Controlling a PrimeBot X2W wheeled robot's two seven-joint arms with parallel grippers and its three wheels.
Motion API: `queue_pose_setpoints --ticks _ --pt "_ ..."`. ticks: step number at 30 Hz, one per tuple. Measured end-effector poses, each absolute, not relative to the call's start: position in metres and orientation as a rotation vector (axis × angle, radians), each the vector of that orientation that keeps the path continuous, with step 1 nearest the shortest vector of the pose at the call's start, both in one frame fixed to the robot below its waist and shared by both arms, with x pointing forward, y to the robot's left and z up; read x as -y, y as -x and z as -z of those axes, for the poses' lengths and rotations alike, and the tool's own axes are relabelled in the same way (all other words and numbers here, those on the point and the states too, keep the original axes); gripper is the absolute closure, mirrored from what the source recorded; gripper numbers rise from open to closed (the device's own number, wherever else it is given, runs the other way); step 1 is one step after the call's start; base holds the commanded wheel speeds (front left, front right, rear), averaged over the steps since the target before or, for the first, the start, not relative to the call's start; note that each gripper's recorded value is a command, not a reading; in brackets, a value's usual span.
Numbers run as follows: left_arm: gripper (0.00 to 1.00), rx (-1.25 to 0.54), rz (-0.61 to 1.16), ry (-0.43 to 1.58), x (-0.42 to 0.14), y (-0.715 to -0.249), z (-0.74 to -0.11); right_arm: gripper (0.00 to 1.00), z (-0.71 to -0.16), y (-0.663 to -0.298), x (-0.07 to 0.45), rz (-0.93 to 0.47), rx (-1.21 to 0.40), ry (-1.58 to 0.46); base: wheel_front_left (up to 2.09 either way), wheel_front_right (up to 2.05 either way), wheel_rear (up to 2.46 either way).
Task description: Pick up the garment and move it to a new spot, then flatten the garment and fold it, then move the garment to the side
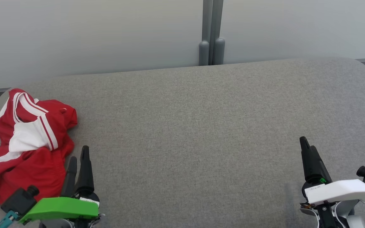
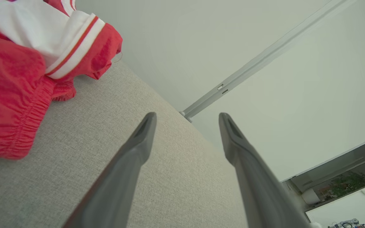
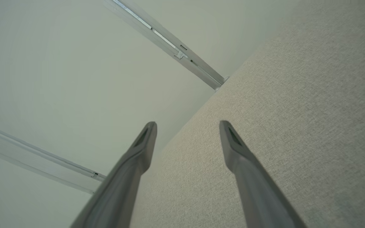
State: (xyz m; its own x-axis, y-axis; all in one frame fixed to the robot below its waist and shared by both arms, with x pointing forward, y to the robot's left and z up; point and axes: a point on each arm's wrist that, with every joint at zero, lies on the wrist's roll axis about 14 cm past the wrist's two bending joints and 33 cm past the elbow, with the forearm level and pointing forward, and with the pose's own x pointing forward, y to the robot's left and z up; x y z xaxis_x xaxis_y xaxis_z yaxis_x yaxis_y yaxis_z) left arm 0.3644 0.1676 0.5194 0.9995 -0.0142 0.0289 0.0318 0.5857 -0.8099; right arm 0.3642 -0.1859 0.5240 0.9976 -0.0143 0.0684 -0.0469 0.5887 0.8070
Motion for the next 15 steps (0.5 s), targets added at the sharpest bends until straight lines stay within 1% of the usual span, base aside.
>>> queue_pose_setpoints --ticks 5,15 --pt "0.00 0.028 0.038 0.820 -0.165 -0.363 -0.521 0.00 -0.529 -0.364 0.179 -0.043 0.080 -0.849 0.00 0.00 0.00" --pt "0.00 0.026 0.036 0.654 -0.162 -0.359 -0.516 0.00 -0.532 -0.362 0.169 -0.074 0.090 -0.686 0.00 0.00 0.00"
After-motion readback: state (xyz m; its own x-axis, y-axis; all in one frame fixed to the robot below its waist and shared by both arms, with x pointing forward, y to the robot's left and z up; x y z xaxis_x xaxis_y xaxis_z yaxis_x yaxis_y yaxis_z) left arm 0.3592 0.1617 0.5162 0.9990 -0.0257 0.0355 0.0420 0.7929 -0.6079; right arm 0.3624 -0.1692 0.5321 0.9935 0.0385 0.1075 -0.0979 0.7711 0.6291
